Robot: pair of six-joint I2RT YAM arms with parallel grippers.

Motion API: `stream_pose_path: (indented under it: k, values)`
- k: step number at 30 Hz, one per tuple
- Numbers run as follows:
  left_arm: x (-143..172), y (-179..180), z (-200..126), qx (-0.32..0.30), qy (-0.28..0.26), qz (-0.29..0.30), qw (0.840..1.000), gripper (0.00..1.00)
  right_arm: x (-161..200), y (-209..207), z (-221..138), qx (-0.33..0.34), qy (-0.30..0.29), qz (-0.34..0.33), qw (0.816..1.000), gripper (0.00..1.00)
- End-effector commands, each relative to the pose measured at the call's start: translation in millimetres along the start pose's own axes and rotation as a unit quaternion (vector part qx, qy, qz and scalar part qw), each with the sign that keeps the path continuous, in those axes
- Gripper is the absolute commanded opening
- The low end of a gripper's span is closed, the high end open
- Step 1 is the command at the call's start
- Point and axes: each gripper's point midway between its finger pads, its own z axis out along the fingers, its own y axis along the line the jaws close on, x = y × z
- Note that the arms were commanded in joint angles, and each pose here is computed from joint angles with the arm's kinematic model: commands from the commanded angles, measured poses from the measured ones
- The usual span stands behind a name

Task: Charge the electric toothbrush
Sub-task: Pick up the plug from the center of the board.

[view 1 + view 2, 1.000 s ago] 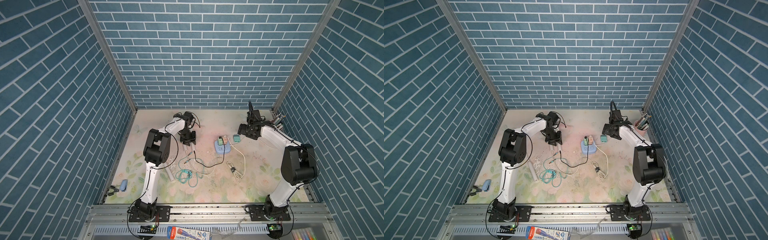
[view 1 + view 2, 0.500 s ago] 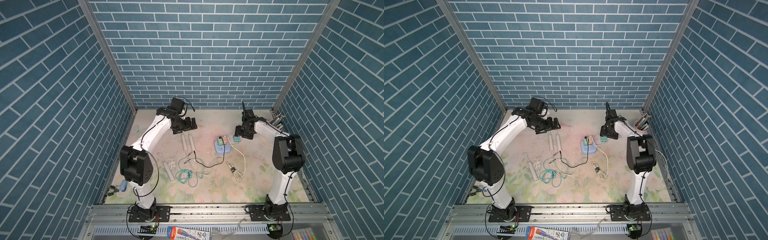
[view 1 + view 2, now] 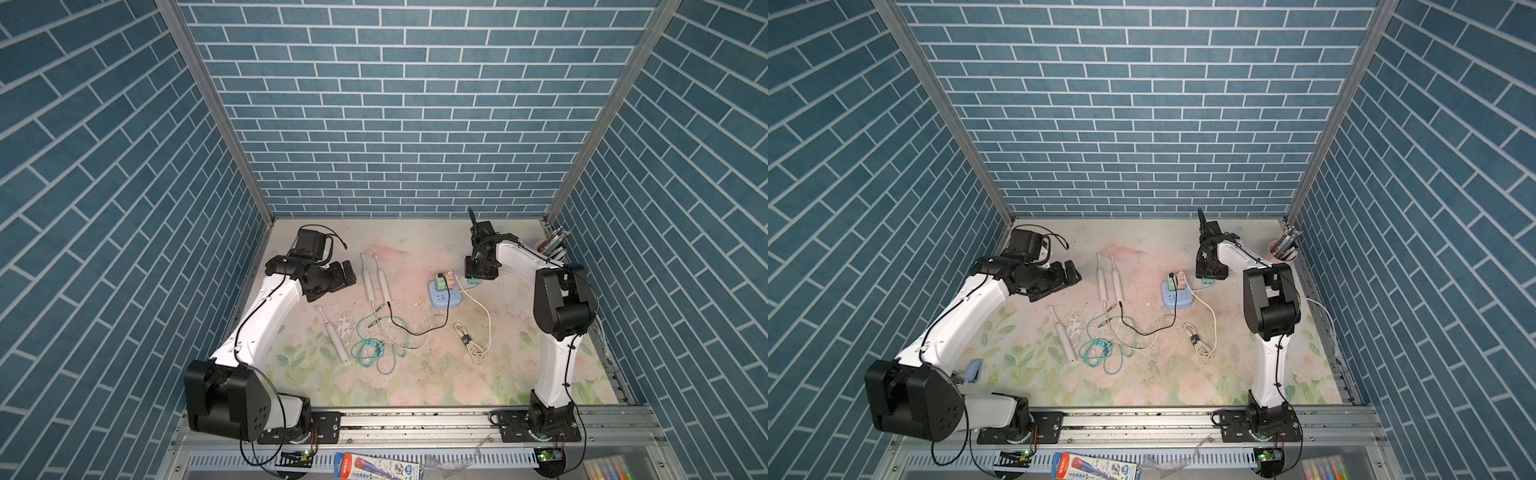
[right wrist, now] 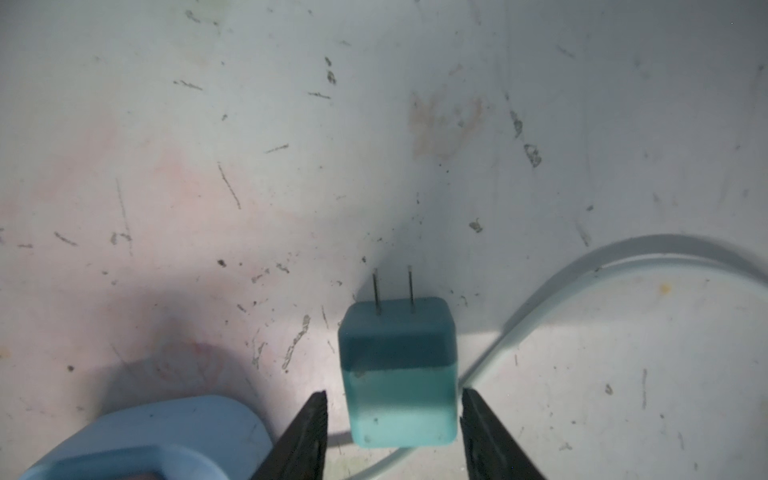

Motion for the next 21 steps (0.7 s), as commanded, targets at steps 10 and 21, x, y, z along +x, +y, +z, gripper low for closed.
stream_pose_path:
  k: [10, 21]
  values:
    - [4, 36, -10, -0.049, -0.052, 0.013, 0.997, 1.0, 13, -8, 12, 0.032, 0.029, -0.025, 0.999, 0.31]
    - [6, 44, -7, -0.058, -0.051, 0.006, 0.997, 1.0, -8, -21, -104, 0.063, -0.091, -0.005, 0.994, 0.0]
